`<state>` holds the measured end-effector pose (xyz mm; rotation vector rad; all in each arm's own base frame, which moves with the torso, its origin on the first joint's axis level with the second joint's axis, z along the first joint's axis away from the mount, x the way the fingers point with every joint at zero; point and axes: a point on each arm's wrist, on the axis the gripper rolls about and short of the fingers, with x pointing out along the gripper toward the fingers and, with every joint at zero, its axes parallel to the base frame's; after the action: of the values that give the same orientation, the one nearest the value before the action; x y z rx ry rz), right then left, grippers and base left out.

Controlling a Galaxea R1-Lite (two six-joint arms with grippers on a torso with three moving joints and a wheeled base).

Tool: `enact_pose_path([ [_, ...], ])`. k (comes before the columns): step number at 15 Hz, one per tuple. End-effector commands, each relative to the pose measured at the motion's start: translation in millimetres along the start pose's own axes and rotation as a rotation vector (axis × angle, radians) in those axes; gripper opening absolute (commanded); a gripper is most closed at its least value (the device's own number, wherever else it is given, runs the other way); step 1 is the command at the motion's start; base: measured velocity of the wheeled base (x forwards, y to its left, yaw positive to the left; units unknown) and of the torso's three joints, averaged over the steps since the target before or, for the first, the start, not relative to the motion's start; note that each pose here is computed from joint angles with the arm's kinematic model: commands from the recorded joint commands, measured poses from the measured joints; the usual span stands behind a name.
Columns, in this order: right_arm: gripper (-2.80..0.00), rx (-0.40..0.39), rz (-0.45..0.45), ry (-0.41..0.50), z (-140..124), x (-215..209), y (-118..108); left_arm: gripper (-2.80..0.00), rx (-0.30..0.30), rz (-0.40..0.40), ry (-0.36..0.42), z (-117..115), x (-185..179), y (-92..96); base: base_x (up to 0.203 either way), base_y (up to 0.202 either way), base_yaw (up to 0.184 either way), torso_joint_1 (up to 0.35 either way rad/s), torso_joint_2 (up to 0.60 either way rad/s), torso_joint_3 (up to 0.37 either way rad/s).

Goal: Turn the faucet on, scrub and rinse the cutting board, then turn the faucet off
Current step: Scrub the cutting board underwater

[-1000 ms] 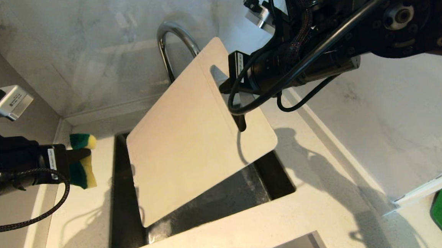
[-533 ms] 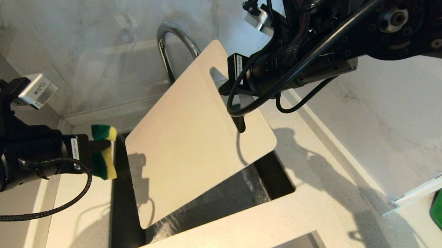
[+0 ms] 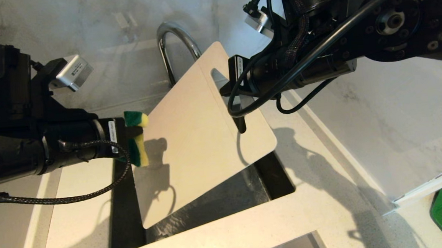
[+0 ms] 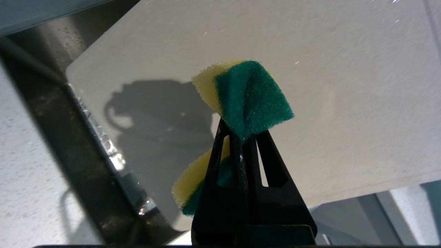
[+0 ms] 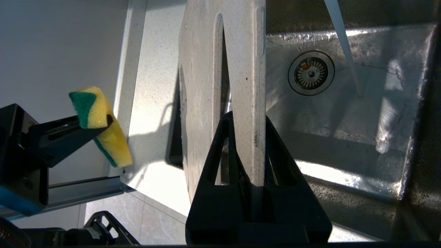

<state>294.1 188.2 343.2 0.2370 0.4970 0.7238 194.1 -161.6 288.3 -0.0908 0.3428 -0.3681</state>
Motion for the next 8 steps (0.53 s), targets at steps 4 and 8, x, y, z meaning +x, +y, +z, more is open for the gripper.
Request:
enact_pose_path([
  [4,-2.80,0.004,0.002,0.003,-0.2,-0.9,0.3,-2.80,-0.051,0.023,0.003,3.7,26.8,-18.0,0.000,0.000,0.000,0.000,0.00,0.000],
  [8,-2.80,0.002,0.005,0.000,0.3,-4.5,2.0,-2.80,-0.079,0.053,-0.008,6.8,37.1,-21.9,0.000,0.000,0.000,0.000,0.00,0.000],
])
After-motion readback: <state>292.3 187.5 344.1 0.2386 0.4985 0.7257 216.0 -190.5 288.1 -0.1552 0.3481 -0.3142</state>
